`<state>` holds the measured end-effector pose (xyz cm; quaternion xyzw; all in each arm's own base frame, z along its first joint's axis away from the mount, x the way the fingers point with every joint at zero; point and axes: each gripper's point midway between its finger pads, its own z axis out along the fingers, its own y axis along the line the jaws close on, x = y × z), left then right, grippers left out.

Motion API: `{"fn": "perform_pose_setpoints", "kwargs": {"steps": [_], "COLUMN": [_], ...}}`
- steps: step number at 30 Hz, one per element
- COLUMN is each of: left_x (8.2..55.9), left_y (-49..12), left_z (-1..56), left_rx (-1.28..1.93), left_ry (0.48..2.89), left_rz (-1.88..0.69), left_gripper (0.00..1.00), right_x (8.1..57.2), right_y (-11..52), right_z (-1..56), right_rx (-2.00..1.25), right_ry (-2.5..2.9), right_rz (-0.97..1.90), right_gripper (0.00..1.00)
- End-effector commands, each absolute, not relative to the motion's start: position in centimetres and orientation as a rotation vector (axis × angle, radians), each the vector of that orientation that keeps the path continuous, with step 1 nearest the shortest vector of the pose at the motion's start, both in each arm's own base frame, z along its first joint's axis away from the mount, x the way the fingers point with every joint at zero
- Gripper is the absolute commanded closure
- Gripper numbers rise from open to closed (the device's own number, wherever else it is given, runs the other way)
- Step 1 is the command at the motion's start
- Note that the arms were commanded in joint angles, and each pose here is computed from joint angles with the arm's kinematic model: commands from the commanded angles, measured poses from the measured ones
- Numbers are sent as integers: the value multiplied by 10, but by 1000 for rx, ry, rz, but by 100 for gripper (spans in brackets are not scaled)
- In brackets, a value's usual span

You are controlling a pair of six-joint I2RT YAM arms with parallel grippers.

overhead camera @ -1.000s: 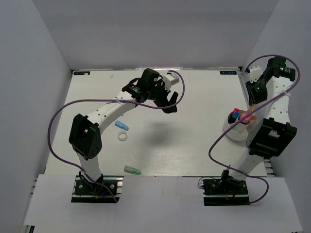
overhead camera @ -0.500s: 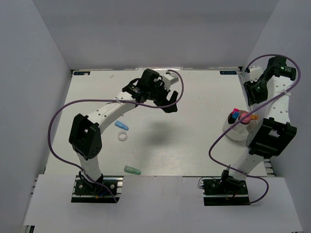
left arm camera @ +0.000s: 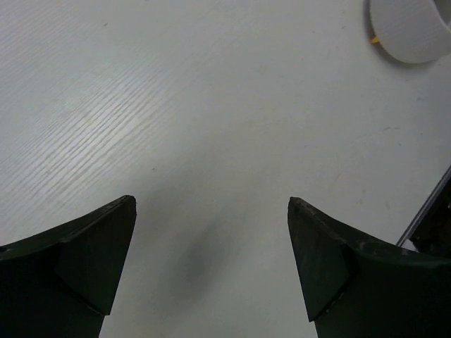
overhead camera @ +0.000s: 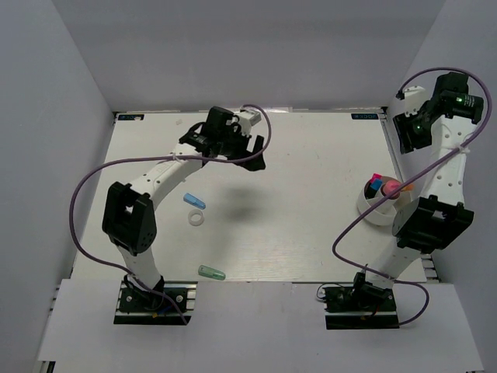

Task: Sort the stationery into containers
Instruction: Pick up the stationery from the center of the board.

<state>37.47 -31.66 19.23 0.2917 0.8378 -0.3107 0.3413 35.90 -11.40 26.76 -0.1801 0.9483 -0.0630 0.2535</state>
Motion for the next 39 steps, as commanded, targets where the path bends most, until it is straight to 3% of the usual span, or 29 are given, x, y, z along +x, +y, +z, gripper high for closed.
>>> {"fn": "perform_pose_setpoints", "kwargs": {"steps": [1, 5, 6, 12, 15, 19, 23, 27, 35, 39], "left_x": [385, 404, 399, 403, 396, 372, 366, 369, 360, 370], "left_y": [-260, -203, -195, -114, -95, -87, -82, -80, -83, -80], "left_z": [210, 200, 191, 149, 130, 111, 91, 92, 76, 75], "left_rx": [712, 765, 796, 1091, 1253, 1456, 1634, 1680, 1785, 1819], "left_ry": [2164, 2218, 2240, 2206, 2186, 2197, 2041, 1890, 1738, 1590], "left_rz": [-688, -628, -683, -469, -611, -872, -851, -635, -574, -359], "left_gripper": [4, 14, 14, 5, 4, 11, 17, 18, 18, 18], "right_x": [362, 376, 379, 391, 387, 381, 377, 373, 368, 366], "right_y": [-86, -41, -33, 51, 86, 101, 107, 110, 118, 120], "right_z": [274, 268, 268, 269, 260, 249, 245, 241, 239, 237], "right_rx": [-539, -599, -604, -715, -820, -875, -902, -920, -958, -975], "right_ry": [2546, 2510, 2501, 2420, 2413, 2437, 2448, 2460, 2460, 2466], "right_rz": [-98, 78, 109, 421, 490, 510, 501, 494, 481, 459], "right_gripper": [48, 46, 45, 42, 42, 42, 43, 43, 44, 44]}}
